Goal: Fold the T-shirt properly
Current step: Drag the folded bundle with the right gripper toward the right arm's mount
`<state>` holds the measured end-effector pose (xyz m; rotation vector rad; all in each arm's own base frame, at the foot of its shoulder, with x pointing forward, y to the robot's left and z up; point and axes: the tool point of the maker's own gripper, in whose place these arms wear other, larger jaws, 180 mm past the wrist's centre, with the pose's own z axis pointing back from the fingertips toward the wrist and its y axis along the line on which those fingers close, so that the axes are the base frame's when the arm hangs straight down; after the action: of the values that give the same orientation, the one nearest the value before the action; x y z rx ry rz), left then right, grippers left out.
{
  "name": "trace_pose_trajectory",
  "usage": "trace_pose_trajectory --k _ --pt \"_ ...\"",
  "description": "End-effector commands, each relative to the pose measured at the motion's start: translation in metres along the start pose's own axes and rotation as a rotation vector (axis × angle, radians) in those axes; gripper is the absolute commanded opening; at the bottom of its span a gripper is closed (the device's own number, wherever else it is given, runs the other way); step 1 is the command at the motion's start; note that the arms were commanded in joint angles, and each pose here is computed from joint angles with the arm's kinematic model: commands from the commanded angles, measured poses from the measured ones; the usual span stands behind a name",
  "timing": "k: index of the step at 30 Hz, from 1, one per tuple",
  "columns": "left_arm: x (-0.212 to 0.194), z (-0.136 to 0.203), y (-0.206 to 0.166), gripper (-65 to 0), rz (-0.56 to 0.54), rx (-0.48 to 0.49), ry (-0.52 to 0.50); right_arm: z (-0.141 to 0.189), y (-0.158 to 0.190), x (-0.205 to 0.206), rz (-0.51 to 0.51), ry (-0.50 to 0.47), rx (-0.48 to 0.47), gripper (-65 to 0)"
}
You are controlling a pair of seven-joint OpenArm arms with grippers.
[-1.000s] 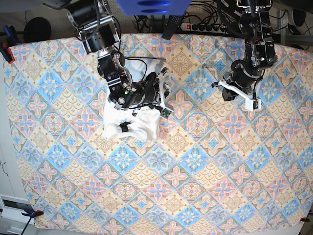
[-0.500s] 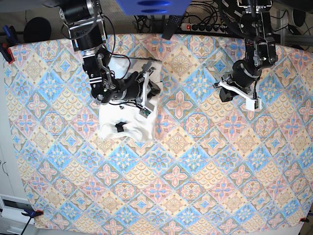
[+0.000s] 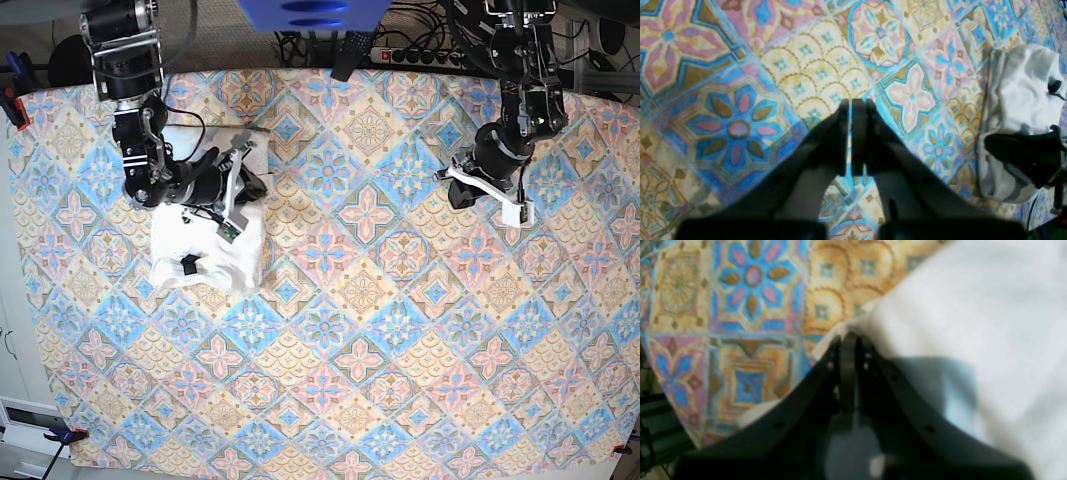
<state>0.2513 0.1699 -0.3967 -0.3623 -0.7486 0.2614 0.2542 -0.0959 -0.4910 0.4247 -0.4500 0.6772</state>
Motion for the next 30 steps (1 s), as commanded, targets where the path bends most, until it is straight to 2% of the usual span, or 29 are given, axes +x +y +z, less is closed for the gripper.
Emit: trace_pose_trajectory --k 1,11,21,27,30 --pt "0.012 0.002 -0.005 -63.8 -0.007 -0.018 -0.038 0.019 -0.039 -0.052 0.029 0.244 -0.148 -63.2" --pt "0.011 0.002 -0.005 -63.8 -0.006 -0.019 -0.038 0.046 -0.07 -0.071 0.047 0.301 -0.212 -63.2" --pt "0.011 0.002 -0.005 -63.8 -0.006 -0.019 -0.038 0.056 -0.082 -0.068 0.006 0.273 -0.248 -63.2" --pt "0.009 0.003 -0.006 -63.9 -0.007 -0.019 -0.034 0.071 -0.084 -0.019 0.109 0.177 -0.303 -63.2" --pt "0.005 0.006 -0.005 -63.9 -0.009 -0.016 -0.026 0.08 -0.077 -0.012 0.147 0.193 -0.321 -63.2"
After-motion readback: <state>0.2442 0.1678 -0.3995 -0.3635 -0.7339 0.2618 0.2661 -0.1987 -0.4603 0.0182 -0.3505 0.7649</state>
